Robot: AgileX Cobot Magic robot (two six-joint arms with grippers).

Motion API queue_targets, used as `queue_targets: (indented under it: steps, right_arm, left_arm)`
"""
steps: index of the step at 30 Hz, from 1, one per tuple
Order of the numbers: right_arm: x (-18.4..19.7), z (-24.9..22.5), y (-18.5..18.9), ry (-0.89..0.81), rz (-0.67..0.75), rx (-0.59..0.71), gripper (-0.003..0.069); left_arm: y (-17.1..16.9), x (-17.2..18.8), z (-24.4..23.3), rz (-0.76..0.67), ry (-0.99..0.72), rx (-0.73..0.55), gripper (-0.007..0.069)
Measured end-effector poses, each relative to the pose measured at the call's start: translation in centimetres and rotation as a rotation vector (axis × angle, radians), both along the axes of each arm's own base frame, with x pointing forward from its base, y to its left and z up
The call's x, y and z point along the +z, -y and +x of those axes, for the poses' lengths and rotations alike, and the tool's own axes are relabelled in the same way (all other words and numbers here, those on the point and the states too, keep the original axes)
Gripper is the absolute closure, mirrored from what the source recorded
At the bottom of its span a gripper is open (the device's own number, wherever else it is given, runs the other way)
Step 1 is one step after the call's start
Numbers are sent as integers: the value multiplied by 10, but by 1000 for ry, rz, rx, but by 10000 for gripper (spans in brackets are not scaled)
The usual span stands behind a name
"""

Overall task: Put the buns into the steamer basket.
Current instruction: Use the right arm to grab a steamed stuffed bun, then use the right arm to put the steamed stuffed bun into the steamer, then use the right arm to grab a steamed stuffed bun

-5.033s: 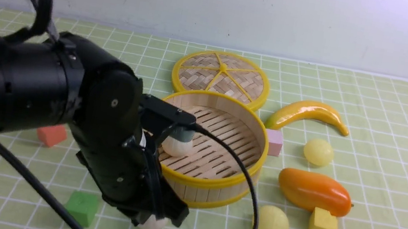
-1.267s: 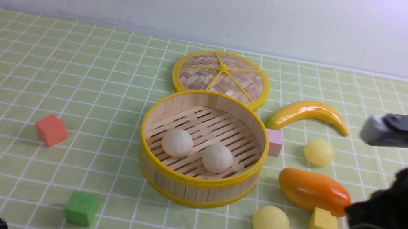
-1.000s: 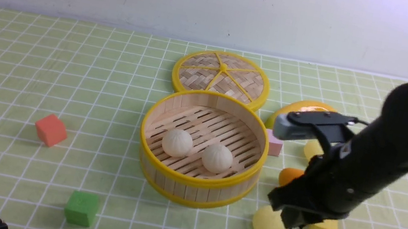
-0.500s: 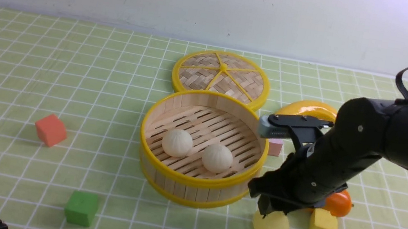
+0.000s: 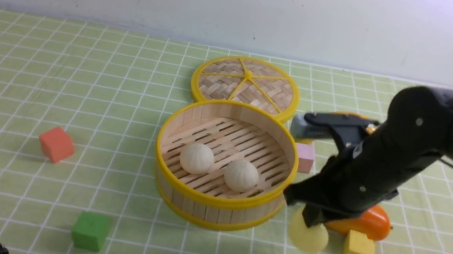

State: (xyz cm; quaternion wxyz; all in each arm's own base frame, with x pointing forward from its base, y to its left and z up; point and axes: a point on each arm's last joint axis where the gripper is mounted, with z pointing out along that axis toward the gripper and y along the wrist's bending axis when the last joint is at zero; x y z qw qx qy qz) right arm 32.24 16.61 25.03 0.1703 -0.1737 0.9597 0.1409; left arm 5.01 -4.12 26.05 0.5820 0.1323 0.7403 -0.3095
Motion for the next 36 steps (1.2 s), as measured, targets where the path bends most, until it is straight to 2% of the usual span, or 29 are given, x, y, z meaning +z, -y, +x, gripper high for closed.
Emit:
queue_targets:
  steps: [3,6,11,13,15,18,21,22,23,24,26,27,29,32,33,36]
  right_arm:
    - [38,11,-7,149,82,13,649]
    - [48,34,-16,268,130,1,648]
    - [17,74,-30,311,114,-15,634]
    - [-14,91,-38,278,90,-17,615]
    - [-27,97,-40,261,80,-16,594]
    - [-40,101,-42,243,68,-15,522]
    - [-37,101,-42,250,71,-15,396]
    - [-37,101,-42,251,72,-16,387]
    - [-31,100,-41,255,75,-14,318]
    - [-30,99,-41,255,75,-13,318]
    - [-8,92,-37,276,69,3,209]
    - [-8,92,-37,274,65,5,209]
    - [14,84,-29,294,44,16,167]
    - [37,77,-5,291,-31,-16,159]
    - [37,80,16,253,-87,-80,177]
    - [22,90,44,179,-142,-179,231]
  left_arm:
    - [0,0,0,0,0,0,638]
    - [0,0,0,0,0,0,638]
    - [0,0,0,0,0,0,638]
    - [0,0,0,1,1,0,636]
    - [0,0,0,2,1,0,636]
    - [0,0,0,5,4,1,636]
    - [0,0,0,9,6,2,633]
    - [0,0,0,9,6,2,632]
    - [0,0,0,9,6,2,630]
    - [0,0,0,9,6,2,630]
    - [0,0,0,9,6,2,627]
    - [0,0,0,9,6,2,627]
    - [0,0,0,11,8,2,626]
    - [0,0,0,13,9,2,624]
    - [0,0,0,15,11,3,623]
    - [-1,0,0,21,14,4,622]
